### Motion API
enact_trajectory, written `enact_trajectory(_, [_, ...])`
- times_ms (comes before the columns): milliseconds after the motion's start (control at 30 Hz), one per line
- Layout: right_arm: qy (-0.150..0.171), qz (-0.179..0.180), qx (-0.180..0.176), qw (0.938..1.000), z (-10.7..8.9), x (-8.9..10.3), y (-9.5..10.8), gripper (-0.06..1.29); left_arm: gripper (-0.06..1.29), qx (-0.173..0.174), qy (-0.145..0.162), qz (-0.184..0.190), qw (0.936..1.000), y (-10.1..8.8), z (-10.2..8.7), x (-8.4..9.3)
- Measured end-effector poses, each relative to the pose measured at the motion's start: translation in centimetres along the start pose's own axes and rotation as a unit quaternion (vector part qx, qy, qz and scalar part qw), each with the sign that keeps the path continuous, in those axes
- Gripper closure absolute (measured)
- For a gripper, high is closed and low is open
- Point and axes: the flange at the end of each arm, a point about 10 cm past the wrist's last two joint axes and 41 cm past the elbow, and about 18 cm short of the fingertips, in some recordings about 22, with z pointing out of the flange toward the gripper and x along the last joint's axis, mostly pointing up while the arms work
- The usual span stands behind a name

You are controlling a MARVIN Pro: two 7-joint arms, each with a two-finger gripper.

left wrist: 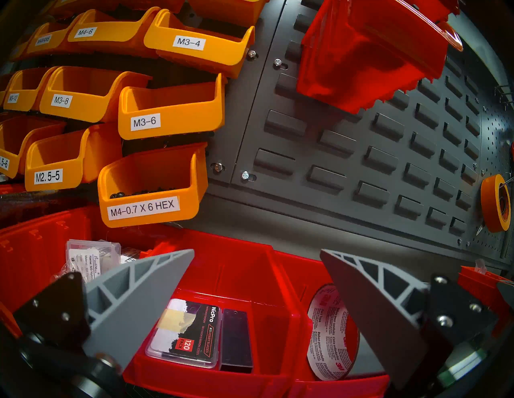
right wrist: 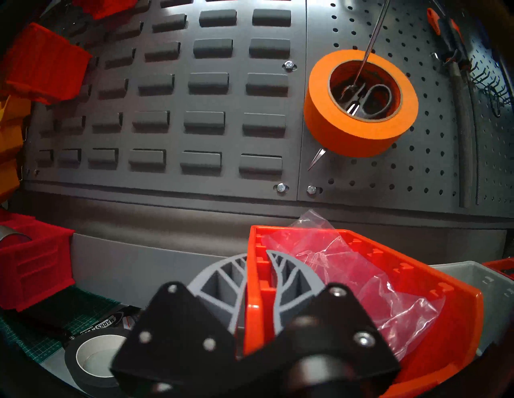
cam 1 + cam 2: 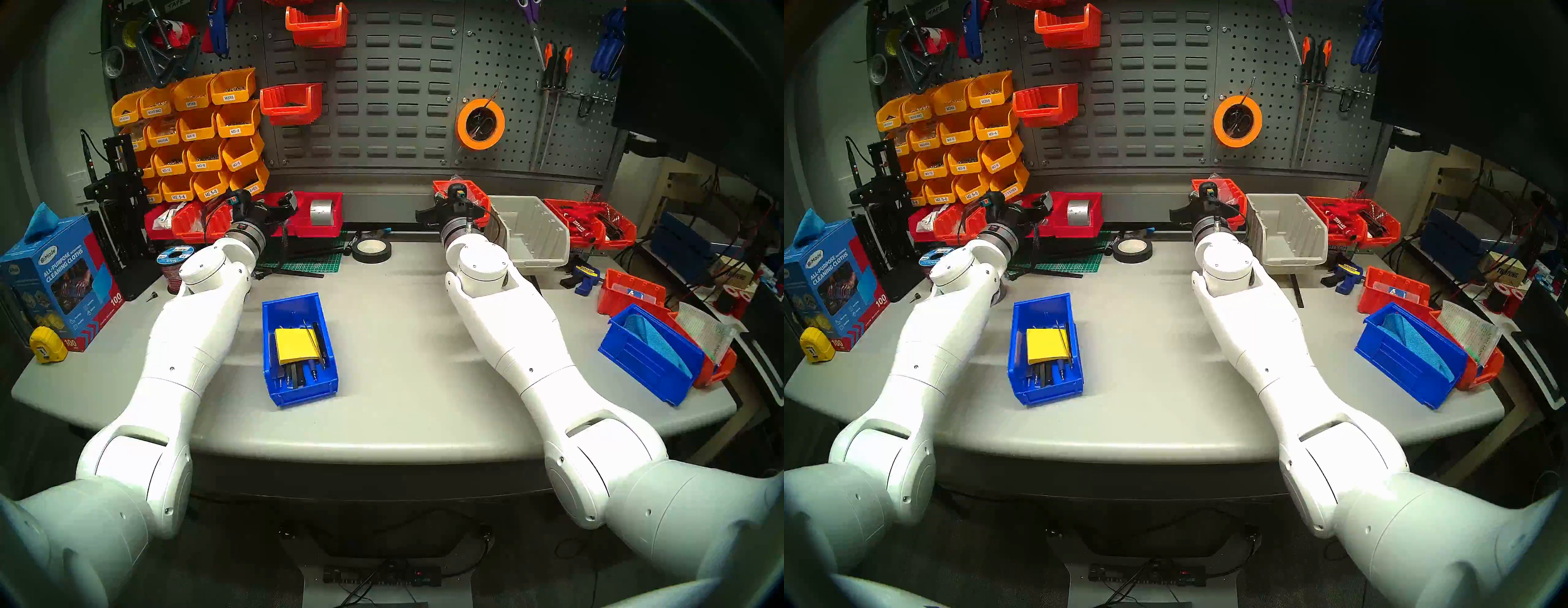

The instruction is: Hang all the unorganized tool boxes onto the wall

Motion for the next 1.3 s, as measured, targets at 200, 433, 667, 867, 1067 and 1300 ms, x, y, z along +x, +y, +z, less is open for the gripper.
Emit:
enact_trajectory(200, [0.013, 0.001, -0.005, 0.9999, -0.1, 1.1, 0.4, 1.11, 0.00, 0.000, 0.000, 0.000, 1.0000, 0.0, 0.0, 0.0])
enact_trajectory(433, [0.015, -0.001, -0.005, 0.9999, -0.1, 1.2, 0.6, 1.11, 0.00, 0.000, 0.000, 0.000, 1.0000, 0.0, 0.0, 0.0])
enact_trajectory(667, [0.013, -0.006, 0.008, 0.9999, 0.1, 0.8, 0.5, 1.11, 0.00, 0.000, 0.000, 0.000, 1.0000, 0.0, 0.0, 0.0])
enact_trajectory(867, [0.013, -0.008, 0.016, 0.9998, 0.3, 0.7, 0.4, 1.10, 0.00, 0.000, 0.000, 0.000, 1.0000, 0.0, 0.0, 0.0])
enact_trajectory(1067, [0.014, -0.007, 0.019, 0.9997, 0.5, 0.8, 0.4, 1.10, 0.00, 0.000, 0.000, 0.000, 1.0000, 0.0, 0.0, 0.0])
enact_trajectory(1300, [0.014, -0.003, 0.017, 0.9998, 0.8, 1.0, 0.3, 1.10, 0.00, 0.000, 0.000, 0.000, 1.0000, 0.0, 0.0, 0.0])
